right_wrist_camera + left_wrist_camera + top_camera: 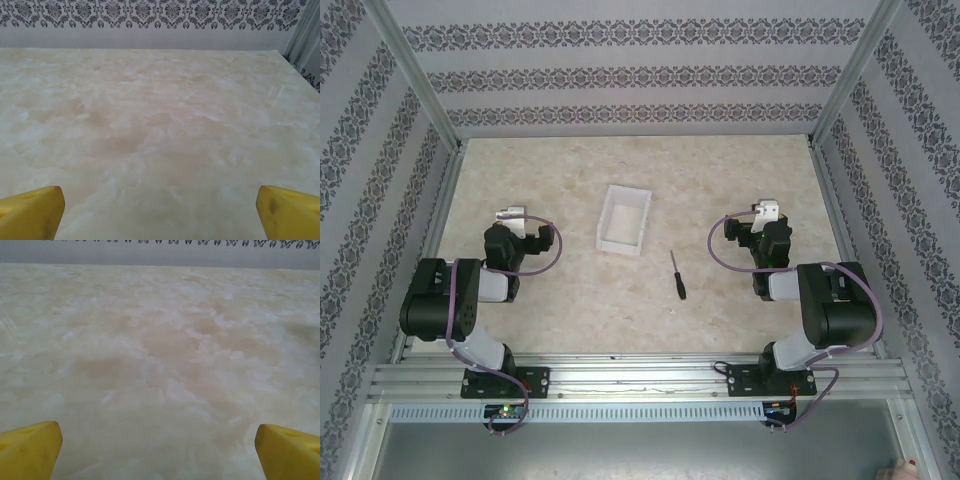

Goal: Put the screwdriver in the bin

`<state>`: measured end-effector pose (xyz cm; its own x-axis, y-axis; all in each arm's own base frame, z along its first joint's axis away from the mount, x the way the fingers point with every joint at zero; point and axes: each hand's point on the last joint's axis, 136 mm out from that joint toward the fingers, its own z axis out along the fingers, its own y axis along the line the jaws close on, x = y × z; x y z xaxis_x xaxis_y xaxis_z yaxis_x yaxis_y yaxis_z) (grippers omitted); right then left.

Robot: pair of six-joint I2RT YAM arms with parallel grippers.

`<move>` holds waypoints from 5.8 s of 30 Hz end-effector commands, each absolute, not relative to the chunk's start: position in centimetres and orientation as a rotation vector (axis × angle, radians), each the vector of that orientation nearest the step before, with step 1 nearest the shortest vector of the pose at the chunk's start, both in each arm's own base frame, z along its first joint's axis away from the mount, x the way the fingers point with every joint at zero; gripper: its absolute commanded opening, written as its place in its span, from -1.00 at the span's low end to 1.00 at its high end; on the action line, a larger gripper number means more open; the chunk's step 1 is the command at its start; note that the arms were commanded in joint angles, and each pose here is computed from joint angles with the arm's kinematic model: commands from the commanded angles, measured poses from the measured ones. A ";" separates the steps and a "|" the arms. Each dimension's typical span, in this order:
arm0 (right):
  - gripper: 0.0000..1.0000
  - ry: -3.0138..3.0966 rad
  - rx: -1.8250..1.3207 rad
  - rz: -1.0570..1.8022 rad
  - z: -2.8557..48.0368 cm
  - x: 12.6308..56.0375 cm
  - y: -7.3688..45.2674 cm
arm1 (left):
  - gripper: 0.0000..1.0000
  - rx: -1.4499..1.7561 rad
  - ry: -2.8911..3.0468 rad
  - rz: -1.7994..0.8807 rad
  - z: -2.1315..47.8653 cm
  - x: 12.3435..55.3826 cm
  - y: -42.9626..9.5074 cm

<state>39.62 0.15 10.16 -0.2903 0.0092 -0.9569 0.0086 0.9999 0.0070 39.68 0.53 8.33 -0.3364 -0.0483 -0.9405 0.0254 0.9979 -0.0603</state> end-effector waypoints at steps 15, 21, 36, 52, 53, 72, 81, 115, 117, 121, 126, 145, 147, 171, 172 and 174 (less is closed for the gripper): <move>0.96 1.838 -0.001 0.019 10.9 39.8 0.8 | 0.99 0.009 1.898 -0.071 8.9 39.8 0.4; 0.96 1.836 -0.002 0.009 10.9 39.8 0.9 | 0.99 0.005 1.902 -0.071 8.9 39.9 0.5; 0.96 1.835 0.106 -0.048 11.1 39.8 -1.0 | 0.99 0.128 1.916 -0.171 11.8 39.2 -1.8; 0.96 2.174 0.347 0.120 21.8 32.0 1.4 | 0.99 0.273 2.448 -0.172 22.0 31.6 -2.1; 0.97 2.211 0.304 0.162 22.0 30.8 2.7 | 0.99 0.268 2.450 -0.182 22.7 31.1 -2.2; 0.96 2.593 0.014 0.634 18.9 18.6 15.6 | 0.99 0.236 2.498 -0.308 25.6 27.1 -3.7; 0.97 2.645 -0.232 0.441 14.2 19.2 16.1 | 0.99 0.220 2.571 -0.343 24.2 27.1 -3.8; 0.31 2.911 -0.309 -0.014 2.7 24.0 19.3 | 0.99 0.385 2.464 -0.337 24.2 27.2 -4.6; 0.30 2.915 -0.307 -0.034 2.4 24.1 19.1 | 0.99 0.394 2.462 -0.332 24.1 27.1 -4.6; 0.27 2.920 -0.301 -0.067 2.0 24.2 18.8 | 0.99 0.401 2.459 -0.323 23.9 27.0 -4.5; 0.15 2.928 -0.276 -0.064 1.4 24.1 18.7 | 0.99 0.407 2.457 -0.324 23.8 27.0 -4.6; 0.13 2.980 -0.231 -0.047 0.0 22.5 17.8 | 0.99 0.451 2.466 -0.324 24.6 26.7 -4.7; 0.14 2.986 -0.239 -0.052 -0.1 22.3 17.7 | 0.99 0.464 2.475 -0.343 24.6 26.5 -4.9; -0.51 2.973 -0.187 0.041 0.6 22.0 17.3 | 0.99 0.479 2.432 -0.346 25.2 25.8 -5.3; -0.52 2.971 -0.189 0.046 0.7 22.0 17.3 | 0.99 0.477 2.434 -0.347 25.1 25.7 -5.3; -0.52 2.969 -0.188 0.062 1.0 22.0 17.3 | 0.99 0.475 2.444 -0.363 24.8 25.6 -5.4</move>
<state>23.68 18.69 1.28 -0.9662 -0.1146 -0.2310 -0.1294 0.9903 0.0501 26.45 -4.93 24.88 -0.7491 0.2247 -0.6232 0.3859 0.9127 -0.1348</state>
